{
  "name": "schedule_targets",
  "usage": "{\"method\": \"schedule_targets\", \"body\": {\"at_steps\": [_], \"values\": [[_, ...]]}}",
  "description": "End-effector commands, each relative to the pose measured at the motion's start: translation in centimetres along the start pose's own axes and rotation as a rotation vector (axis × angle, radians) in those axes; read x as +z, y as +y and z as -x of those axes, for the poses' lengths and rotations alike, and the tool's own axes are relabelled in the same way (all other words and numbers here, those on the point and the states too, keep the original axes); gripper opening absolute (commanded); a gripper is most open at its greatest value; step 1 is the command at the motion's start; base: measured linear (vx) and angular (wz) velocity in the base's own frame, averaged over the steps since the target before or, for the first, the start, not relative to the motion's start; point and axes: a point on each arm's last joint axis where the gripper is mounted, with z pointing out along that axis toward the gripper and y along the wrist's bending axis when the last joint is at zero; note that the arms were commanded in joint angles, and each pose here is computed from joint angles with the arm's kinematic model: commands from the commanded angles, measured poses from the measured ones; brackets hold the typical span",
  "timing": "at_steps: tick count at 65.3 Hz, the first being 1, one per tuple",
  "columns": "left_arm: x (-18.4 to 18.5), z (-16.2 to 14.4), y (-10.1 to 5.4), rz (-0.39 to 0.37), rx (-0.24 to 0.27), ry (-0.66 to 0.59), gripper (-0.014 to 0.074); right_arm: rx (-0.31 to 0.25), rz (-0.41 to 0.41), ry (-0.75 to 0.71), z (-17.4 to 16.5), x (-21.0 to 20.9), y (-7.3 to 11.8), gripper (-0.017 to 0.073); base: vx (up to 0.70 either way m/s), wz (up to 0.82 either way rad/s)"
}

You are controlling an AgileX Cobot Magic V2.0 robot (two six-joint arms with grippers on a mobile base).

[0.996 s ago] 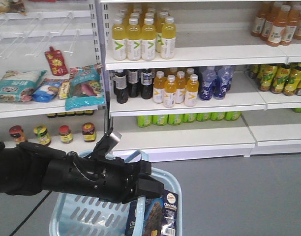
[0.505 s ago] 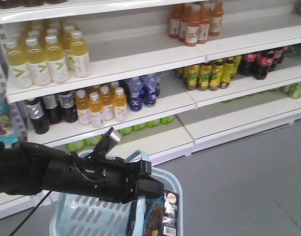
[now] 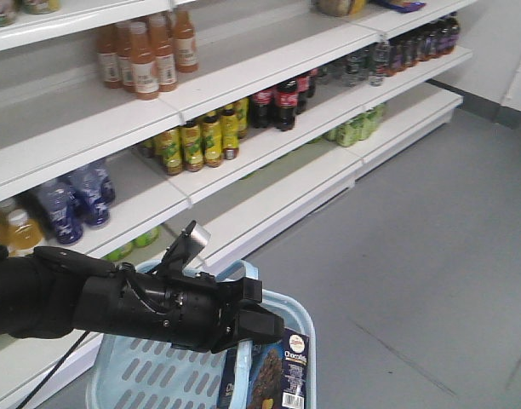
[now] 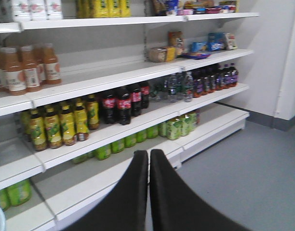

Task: Left arm holds basket, right arm returns cookies
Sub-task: 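Hold the basket with the left gripper while turning past the potted plant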

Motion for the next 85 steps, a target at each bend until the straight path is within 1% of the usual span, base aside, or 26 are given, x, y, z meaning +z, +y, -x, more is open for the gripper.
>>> {"method": "schedule_targets", "body": {"at_steps": [1, 48, 85], "values": [[-0.91, 0.27, -2.68, -0.116, 0.022, -0.018, -0.0006, -0.006, -0.001, -0.084, 0.74, -0.08, 0.01, -0.0008, 0.18, -0.70], [-0.91, 0.27, -2.68, -0.116, 0.022, -0.018, -0.0006, -0.006, -0.001, -0.084, 0.74, -0.08, 0.01, -0.0008, 0.18, -0.68], [-0.91, 0.27, -2.68, -0.116, 0.022, -0.018, -0.0006, -0.006, -0.001, -0.084, 0.74, -0.08, 0.01, -0.0008, 0.14, -0.54]]}}
